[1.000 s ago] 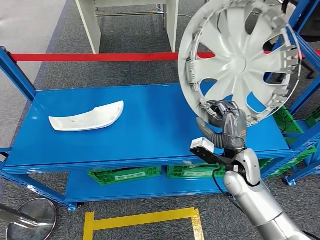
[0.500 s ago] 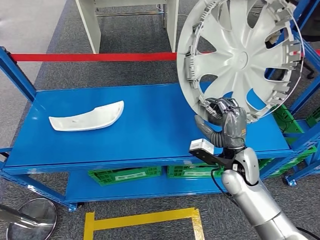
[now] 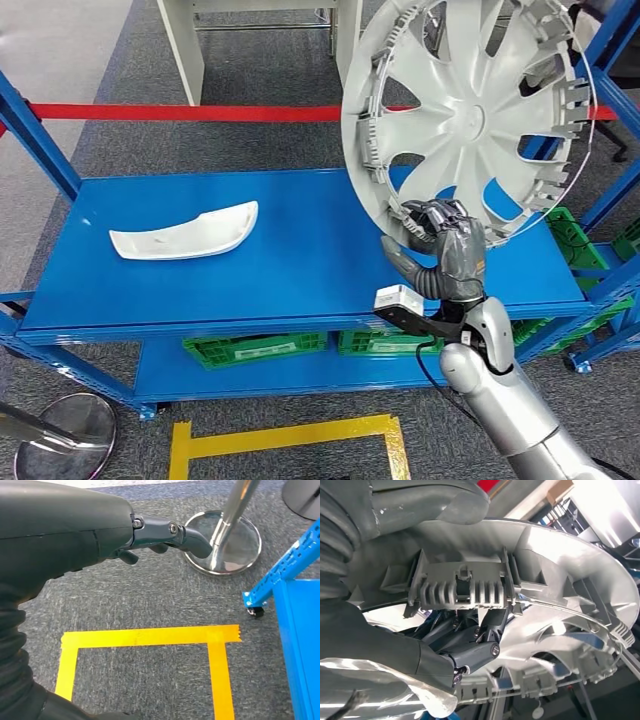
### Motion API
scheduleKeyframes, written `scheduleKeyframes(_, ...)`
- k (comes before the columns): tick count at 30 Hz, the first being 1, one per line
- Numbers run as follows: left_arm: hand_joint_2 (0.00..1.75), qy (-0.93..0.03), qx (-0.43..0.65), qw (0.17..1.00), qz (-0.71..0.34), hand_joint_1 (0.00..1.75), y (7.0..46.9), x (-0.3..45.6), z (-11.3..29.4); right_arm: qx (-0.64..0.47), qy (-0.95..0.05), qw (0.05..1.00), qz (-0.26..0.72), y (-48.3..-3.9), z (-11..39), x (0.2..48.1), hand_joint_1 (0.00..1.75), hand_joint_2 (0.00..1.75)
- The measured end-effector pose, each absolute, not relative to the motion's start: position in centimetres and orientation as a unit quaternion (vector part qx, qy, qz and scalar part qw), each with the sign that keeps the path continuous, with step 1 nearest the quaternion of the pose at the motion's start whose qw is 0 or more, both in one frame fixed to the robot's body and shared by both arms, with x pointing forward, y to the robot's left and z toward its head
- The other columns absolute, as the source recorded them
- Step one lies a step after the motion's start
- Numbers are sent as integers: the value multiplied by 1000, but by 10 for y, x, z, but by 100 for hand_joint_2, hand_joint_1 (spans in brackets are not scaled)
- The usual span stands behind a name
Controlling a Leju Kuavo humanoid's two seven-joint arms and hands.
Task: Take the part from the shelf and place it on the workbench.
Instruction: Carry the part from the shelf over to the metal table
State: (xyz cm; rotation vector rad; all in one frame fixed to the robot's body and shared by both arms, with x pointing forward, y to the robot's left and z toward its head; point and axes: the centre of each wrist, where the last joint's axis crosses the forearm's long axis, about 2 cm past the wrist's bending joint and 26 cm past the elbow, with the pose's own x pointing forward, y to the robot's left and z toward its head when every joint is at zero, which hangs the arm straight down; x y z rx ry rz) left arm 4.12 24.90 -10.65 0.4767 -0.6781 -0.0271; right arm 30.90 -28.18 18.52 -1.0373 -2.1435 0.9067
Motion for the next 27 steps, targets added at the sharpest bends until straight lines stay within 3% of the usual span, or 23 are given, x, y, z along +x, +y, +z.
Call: scheduleKeyframes(27, 175, -291, 242, 926, 13, 0, 248, 42, -106, -378, -809, 305, 332, -281, 179, 299, 175, 175)
